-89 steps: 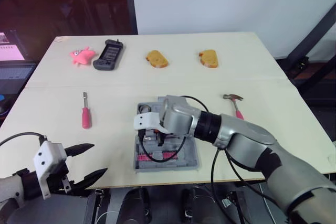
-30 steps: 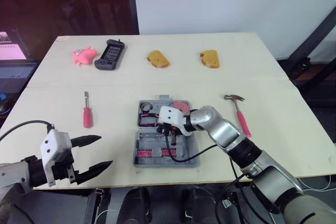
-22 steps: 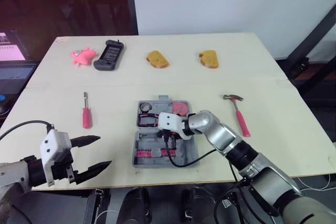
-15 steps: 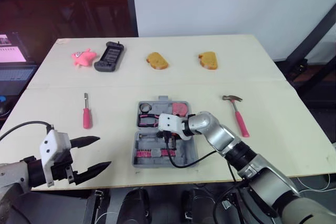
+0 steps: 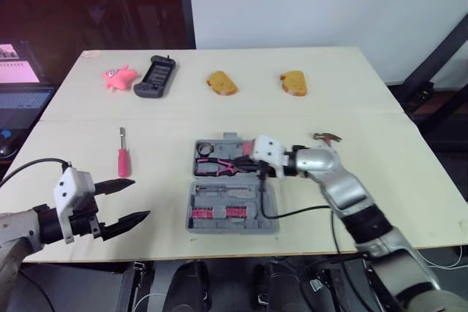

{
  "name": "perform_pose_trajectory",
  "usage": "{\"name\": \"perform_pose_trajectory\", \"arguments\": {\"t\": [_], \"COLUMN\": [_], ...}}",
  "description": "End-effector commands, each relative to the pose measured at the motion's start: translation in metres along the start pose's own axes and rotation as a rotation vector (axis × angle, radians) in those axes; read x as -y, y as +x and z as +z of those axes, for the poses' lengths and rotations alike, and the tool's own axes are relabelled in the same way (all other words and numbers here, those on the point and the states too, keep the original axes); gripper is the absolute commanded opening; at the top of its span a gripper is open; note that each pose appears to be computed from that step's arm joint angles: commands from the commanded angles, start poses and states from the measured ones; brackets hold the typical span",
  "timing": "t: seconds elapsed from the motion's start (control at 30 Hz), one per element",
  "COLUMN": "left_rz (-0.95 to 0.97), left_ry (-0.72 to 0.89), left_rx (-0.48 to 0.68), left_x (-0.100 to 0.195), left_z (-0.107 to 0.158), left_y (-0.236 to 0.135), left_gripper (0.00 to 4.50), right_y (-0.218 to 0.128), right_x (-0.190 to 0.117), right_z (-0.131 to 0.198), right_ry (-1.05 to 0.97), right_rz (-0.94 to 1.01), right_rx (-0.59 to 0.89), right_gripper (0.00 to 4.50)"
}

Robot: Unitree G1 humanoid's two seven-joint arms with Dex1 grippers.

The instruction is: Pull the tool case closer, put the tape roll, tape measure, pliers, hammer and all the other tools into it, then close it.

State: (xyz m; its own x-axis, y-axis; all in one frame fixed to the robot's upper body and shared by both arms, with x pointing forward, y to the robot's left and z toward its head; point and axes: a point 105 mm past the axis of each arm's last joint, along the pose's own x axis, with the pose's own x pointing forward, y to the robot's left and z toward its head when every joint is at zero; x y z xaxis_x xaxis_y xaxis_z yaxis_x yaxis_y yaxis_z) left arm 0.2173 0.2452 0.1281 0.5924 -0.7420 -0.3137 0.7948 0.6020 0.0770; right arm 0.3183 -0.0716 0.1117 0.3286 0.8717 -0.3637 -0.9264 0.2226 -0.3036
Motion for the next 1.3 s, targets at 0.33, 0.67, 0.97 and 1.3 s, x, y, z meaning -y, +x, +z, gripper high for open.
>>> {"name": "perform_pose_trajectory", "arguments": {"t": [0.33,0.67,0.97,1.3], "left_rz": [0.321,0.586,0.58,0.198], "left_ry": [0.037,-0.042,0.004,0.054], "left_rx": [0.043,0.019,0.023,0.091], "left_x": [-0.062,-0.083,-0.091,-0.083], "left_z": [-0.027,-0.06,-0.053,0.007], "left_y": [-0.057,-0.134,-0.133,-0.043], "left_gripper": [4.5,4.5,4.5,4.5], "right_y": [-0.178,-0.276,-0.268,-0.227], "right_x": [0.029,0.023,0.038,0.046], "right_z": [-0.063,-0.117,-0.11,-0.06], "right_ry": [0.204,0.349,0.36,0.424], "right_rz": [-0.572,-0.921,-0.952,-0.839], "right_rx": [0.029,-0.049,0.033,0.095], "right_gripper": [4.41,4.41,4.41,4.41]}}
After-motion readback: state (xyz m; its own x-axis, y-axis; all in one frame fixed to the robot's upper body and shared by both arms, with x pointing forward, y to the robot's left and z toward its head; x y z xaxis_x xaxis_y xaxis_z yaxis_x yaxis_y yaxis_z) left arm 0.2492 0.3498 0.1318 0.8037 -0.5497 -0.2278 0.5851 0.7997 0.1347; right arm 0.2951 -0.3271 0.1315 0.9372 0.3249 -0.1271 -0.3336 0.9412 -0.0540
